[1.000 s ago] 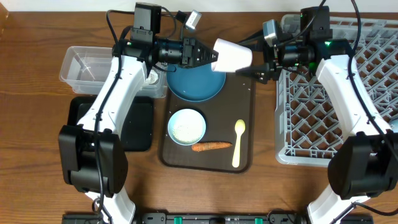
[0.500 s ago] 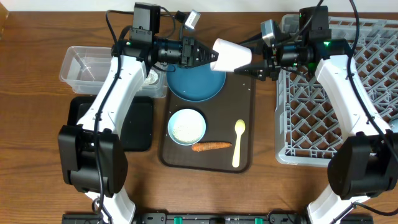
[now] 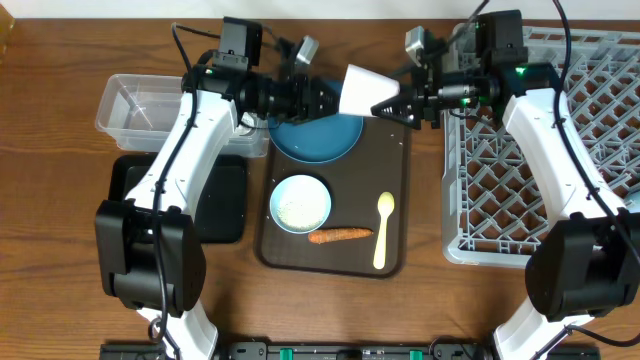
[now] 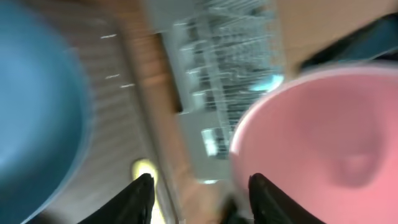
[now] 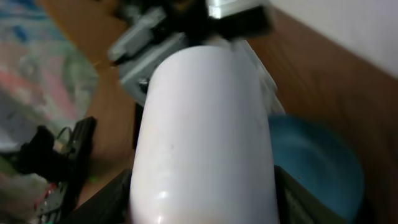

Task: Sort waste into correct bins and load items into the dishwasher rack
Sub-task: 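Carry pink cup with right gripper and place it in rack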

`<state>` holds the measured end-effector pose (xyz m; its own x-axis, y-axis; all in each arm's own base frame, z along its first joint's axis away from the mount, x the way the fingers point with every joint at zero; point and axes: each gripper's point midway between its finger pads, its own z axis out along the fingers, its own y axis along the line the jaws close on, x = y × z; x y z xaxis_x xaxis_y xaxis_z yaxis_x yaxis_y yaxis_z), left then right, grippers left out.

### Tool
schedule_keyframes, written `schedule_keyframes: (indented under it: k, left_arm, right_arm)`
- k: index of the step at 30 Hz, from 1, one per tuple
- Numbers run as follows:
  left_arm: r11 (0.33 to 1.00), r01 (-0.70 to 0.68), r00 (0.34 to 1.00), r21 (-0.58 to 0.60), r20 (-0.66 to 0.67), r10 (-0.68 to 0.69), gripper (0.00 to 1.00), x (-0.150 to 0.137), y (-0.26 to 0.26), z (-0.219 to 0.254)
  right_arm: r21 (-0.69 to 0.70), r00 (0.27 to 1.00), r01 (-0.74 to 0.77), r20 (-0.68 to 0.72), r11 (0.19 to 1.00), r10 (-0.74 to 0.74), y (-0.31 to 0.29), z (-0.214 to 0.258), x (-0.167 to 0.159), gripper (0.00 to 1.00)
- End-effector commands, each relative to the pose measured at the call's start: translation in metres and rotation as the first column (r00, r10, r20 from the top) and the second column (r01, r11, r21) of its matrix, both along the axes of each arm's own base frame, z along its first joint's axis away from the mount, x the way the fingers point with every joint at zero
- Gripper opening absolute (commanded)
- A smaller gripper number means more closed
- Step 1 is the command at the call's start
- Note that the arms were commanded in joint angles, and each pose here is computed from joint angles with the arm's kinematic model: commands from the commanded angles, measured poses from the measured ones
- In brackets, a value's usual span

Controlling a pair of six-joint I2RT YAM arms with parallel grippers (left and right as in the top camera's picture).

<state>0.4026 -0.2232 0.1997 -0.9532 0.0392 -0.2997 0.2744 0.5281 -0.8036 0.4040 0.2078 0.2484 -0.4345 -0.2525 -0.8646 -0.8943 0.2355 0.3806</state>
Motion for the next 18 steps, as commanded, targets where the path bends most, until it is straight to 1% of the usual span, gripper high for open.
schedule_keyframes:
  k: [1,3,6,8,10,12,13,15,17,18]
  left_arm:
    - [0.976,-0.067,0.998,0.208,0.028,0.063,0.53,0.006,0.027,-0.032]
    - [0.969,-0.080,0.997,0.235,0.003,0.082,0.54,0.001,0.037,-0.033]
    - [0.959,-0.087,0.996,0.268,0.018,0.085,0.56,-0.006,0.050,-0.026]
    - [0.935,-0.123,0.992,0.333,0.042,0.115,0.57,-0.008,0.065,-0.022]
    - [0.903,-0.155,0.988,0.402,0.079,0.134,0.56,-0.009,0.079,-0.019]
    - [0.856,-0.198,0.980,0.478,0.120,0.160,0.56,-0.010,0.095,-0.016]
    - [0.830,-0.221,0.975,0.512,0.139,0.174,0.57,-0.010,0.103,-0.015]
    - [0.798,-0.249,0.968,0.549,0.164,0.190,0.56,-0.011,0.112,-0.011]
    - [0.790,-0.259,0.965,0.556,0.175,0.193,0.57,-0.012,0.115,-0.008]
    - [0.790,-0.260,0.965,0.555,0.176,0.193,0.57,-0.012,0.115,-0.008]
  right_arm:
    - [-0.147,0.954,0.226,-0.169,0.963,-0.250,-0.029,-0.024,0.026,0.16]
    - [-0.220,0.916,0.313,-0.186,0.924,-0.355,-0.046,-0.030,0.033,0.16]
    - [-0.324,0.871,0.414,-0.131,0.851,-0.474,-0.077,-0.028,0.035,0.16]
    - [-0.374,0.837,0.477,-0.082,0.795,-0.541,-0.098,-0.020,0.034,0.16]
    - [-0.414,0.791,0.548,-0.025,0.726,-0.611,-0.121,-0.008,0.031,0.12]
    - [-0.442,0.713,0.633,0.015,0.635,-0.701,-0.149,0.005,0.028,0.09]
    - [-0.454,0.662,0.676,0.029,0.580,-0.749,-0.166,0.010,0.026,0.08]
    - [-0.478,0.568,0.735,0.046,0.481,-0.822,-0.195,0.016,0.019,0.06]
    - [-0.515,0.455,0.775,0.051,0.367,-0.889,-0.227,0.015,0.010,0.06]
    - [-0.533,0.411,0.782,0.051,0.323,-0.910,-0.241,0.013,0.006,0.06]
